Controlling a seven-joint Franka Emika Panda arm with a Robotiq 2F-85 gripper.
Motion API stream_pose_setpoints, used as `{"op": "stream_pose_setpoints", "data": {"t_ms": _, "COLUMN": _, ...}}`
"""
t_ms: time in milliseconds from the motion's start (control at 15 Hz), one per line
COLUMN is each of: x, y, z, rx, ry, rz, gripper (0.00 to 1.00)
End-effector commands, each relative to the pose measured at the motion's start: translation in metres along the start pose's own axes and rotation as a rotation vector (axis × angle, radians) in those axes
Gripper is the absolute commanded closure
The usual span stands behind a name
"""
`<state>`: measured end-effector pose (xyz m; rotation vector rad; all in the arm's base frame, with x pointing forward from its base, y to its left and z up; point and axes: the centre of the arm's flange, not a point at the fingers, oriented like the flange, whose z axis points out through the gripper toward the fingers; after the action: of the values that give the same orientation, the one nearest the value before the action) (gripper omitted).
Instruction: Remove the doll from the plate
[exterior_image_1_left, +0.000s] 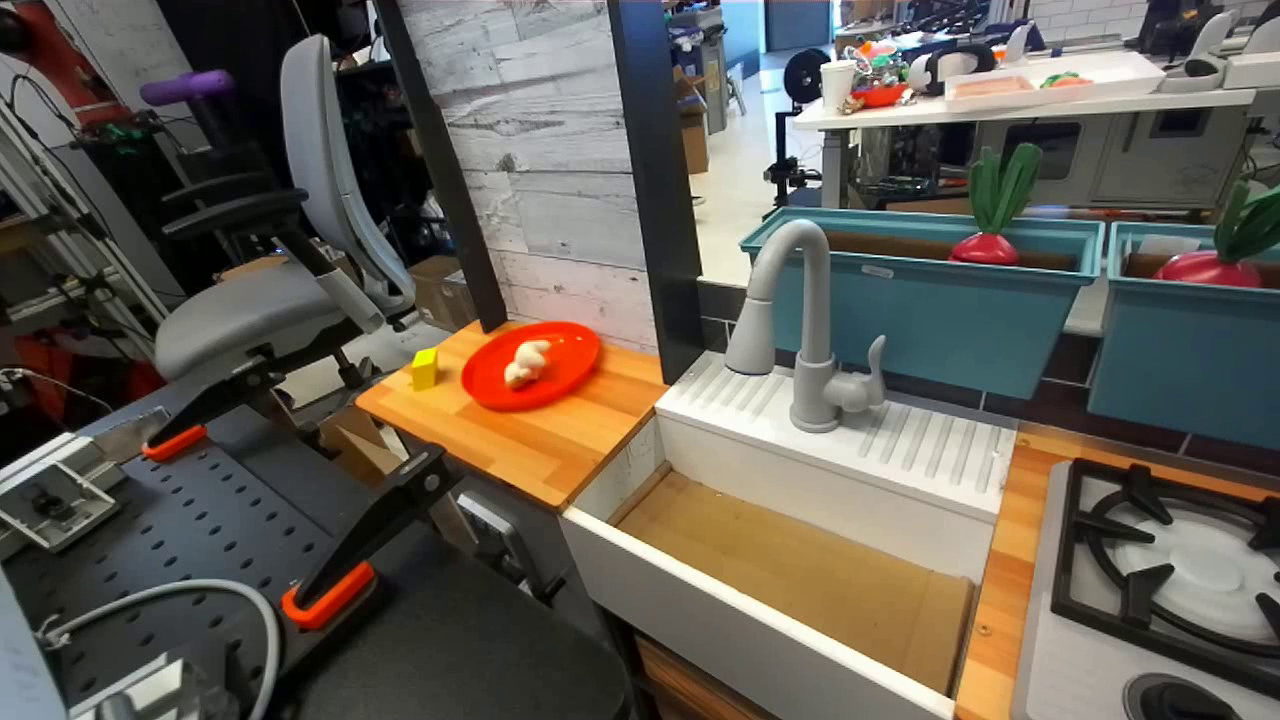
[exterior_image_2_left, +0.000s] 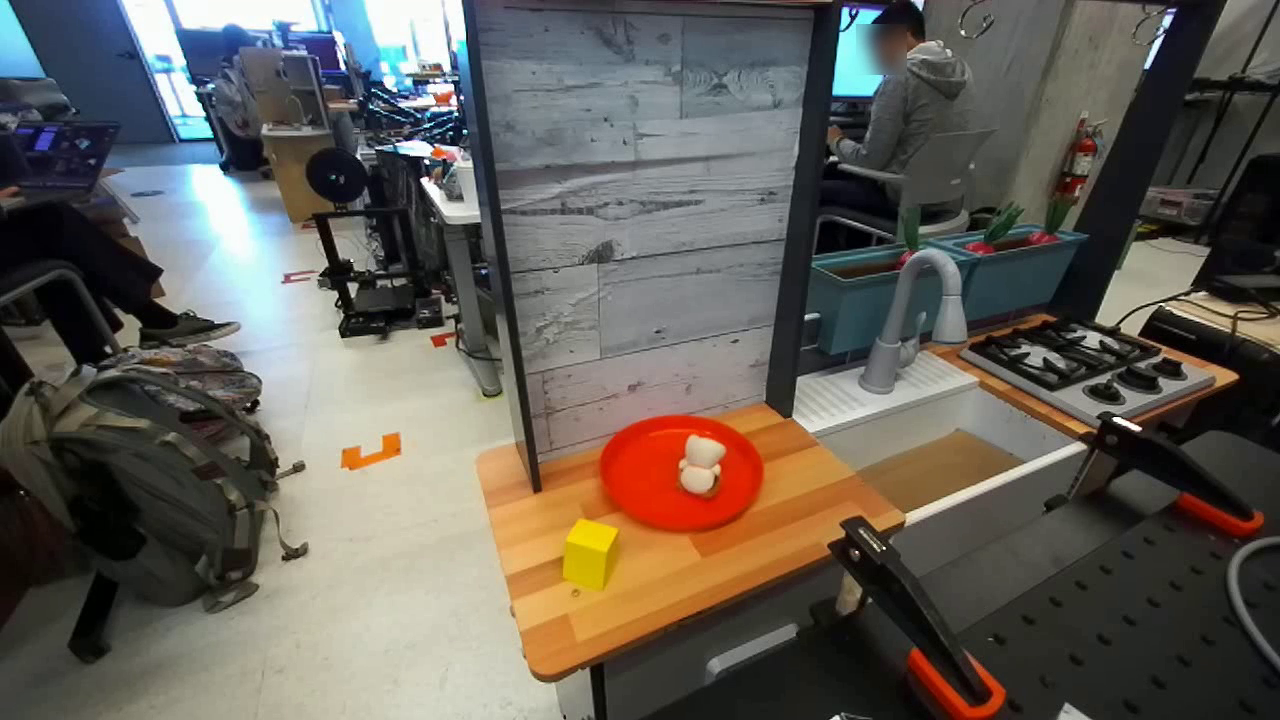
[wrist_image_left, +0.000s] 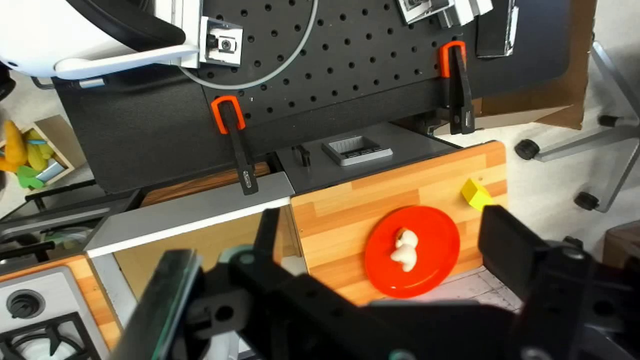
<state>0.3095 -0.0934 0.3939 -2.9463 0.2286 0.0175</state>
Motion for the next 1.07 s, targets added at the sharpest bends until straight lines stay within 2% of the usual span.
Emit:
{"op": "stream_pose_setpoints", "data": {"t_ms": 0, "x": 0.000, "y": 0.000, "z": 0.000, "rx": 0.000, "ry": 0.000, "rz": 0.000, "gripper": 0.00}}
{"op": "stream_pose_setpoints", "data": {"t_ms": 67, "x": 0.009, "y": 0.000, "z": 0.002, "rx": 0.023, "ry": 0.038, "rz": 0.067, "gripper": 0.00}}
{"op": "stream_pose_setpoints", "data": {"t_ms": 267, "x": 0.037, "y": -0.009, "z": 0.020, "rx": 0.046, "ry": 0.040, "rz": 0.113, "gripper": 0.00}}
{"op": "stream_pose_setpoints", "data": {"t_ms": 1000, "x": 0.150, "y": -0.109, "z": 0.172, "rx": -0.086, "ry": 0.051, "rz": 0.192, "gripper": 0.00}}
